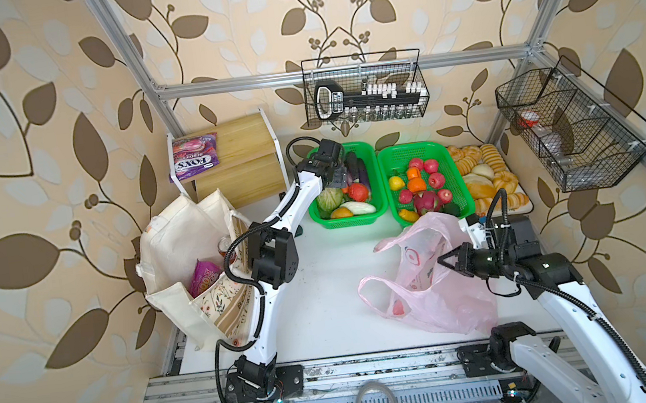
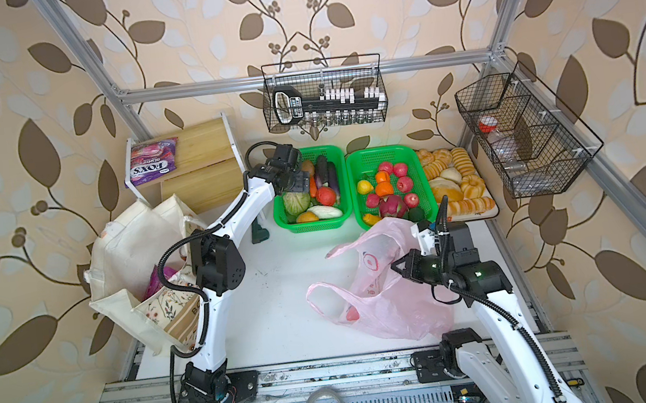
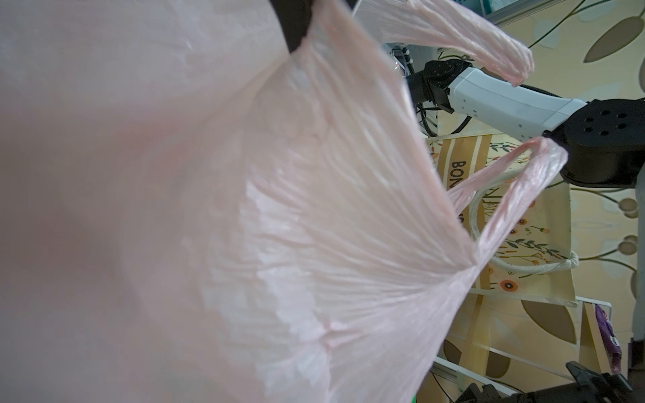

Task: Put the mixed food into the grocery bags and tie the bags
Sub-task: 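Grasp the green cabbage in the vegetable basket with the left gripper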

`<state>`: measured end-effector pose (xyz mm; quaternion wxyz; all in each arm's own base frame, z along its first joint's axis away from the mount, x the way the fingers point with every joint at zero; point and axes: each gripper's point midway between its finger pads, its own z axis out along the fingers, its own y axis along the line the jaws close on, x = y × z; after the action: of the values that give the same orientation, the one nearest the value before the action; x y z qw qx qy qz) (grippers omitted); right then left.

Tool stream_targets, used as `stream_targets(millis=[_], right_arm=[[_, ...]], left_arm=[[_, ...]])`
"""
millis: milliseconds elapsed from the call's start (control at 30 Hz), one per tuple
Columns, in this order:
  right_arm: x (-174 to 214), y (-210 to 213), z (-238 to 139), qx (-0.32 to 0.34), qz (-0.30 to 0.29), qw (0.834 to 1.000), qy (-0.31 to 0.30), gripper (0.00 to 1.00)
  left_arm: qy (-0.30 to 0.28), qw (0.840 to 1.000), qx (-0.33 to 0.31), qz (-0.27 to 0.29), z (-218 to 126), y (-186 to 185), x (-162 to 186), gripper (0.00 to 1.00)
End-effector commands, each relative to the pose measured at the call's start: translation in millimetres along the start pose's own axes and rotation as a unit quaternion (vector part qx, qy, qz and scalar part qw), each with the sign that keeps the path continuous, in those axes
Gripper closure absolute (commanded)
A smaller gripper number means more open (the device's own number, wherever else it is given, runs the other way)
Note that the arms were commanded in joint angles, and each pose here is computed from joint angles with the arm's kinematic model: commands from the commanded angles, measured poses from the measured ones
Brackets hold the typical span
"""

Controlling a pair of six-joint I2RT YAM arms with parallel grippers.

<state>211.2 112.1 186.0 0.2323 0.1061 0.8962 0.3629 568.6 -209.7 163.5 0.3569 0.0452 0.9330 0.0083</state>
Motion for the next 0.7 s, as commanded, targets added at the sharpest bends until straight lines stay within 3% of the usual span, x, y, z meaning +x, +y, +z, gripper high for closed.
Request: stream_targets(millis=[0,167,567,667], right_arm=[[-4,4,-3,-0.001,0.000,1.000,-0.003,1.00],[-5,2,-1,0.001,0.000,1.000,-0.001,1.00],[-4,5,-6,-0.004,0.002,1.000,-0.010,1.00],[-4,6,-7,-0.006,0.005,1.000,-0.014,1.00]], left_arm=[[0.000,1.000,0.000,0.006,5,0,-3,0.09],[0.023,1.000,0.017,0.011,30,-5,12,0.11],[0.072,0.997,0.012,0.040,53,-5,45,0.14],[0.070,0.996,0.017,0.052,48,-6,42,0.21]])
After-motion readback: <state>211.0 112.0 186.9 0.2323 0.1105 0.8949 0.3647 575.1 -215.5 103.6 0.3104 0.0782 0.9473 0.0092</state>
